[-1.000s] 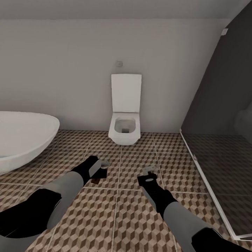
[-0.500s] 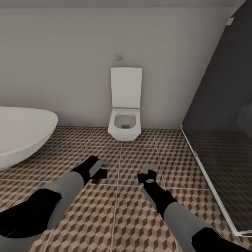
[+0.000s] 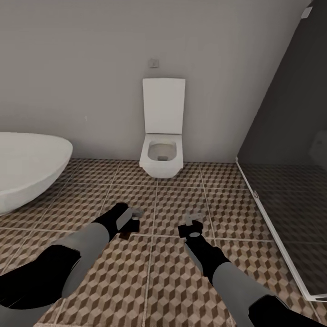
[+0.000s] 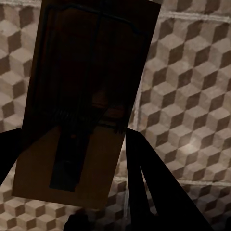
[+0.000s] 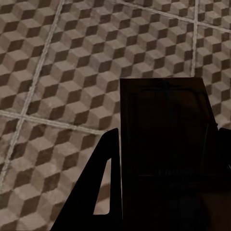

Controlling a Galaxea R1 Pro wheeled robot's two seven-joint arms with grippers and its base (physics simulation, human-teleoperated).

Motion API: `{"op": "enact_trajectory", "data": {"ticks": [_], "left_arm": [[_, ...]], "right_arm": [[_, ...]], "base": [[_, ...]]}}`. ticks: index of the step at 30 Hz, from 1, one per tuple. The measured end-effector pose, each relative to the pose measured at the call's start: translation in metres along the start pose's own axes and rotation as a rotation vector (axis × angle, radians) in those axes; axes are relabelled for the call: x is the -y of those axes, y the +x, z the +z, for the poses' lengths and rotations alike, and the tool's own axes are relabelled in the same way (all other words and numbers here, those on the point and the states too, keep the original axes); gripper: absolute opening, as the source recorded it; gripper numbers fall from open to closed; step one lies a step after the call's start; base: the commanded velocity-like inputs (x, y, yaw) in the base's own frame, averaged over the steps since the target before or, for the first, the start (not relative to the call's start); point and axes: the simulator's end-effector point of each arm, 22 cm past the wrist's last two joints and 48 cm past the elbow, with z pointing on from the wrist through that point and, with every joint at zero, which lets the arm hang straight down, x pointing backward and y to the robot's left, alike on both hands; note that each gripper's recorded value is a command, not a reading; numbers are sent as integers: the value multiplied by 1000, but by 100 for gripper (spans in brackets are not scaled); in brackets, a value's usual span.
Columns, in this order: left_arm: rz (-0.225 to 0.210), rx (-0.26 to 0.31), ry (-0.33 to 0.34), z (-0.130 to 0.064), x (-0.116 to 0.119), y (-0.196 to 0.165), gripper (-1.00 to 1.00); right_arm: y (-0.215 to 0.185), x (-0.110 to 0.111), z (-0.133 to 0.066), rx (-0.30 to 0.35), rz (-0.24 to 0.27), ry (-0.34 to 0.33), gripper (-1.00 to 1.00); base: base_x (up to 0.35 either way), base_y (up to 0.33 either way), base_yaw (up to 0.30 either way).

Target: Take the four mousetraps from the cabinet in the bathroom and place them on the bathroom floor. Make sure all four end up on the same floor surface, and ensure that at least two of them are either under or directly next to the same bathroom sink.

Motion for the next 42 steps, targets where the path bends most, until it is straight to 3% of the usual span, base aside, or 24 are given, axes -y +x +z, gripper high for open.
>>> {"op": "enact_trajectory", "data": {"ticks": [22, 33, 42], "left_arm": [[1, -40, -1, 64, 0, 26, -100], [-6, -57, -18, 71, -10, 35, -100], [-29, -15, -35, 76, -21, 30, -100]], "right_arm": [[56, -12, 38, -33, -1, -7, -100], [57, -13, 39, -35, -4, -9, -100], [57, -13, 39, -34, -4, -9, -100]], "base": [[0, 0, 0], [0, 0, 0], [76, 0, 0]]}}
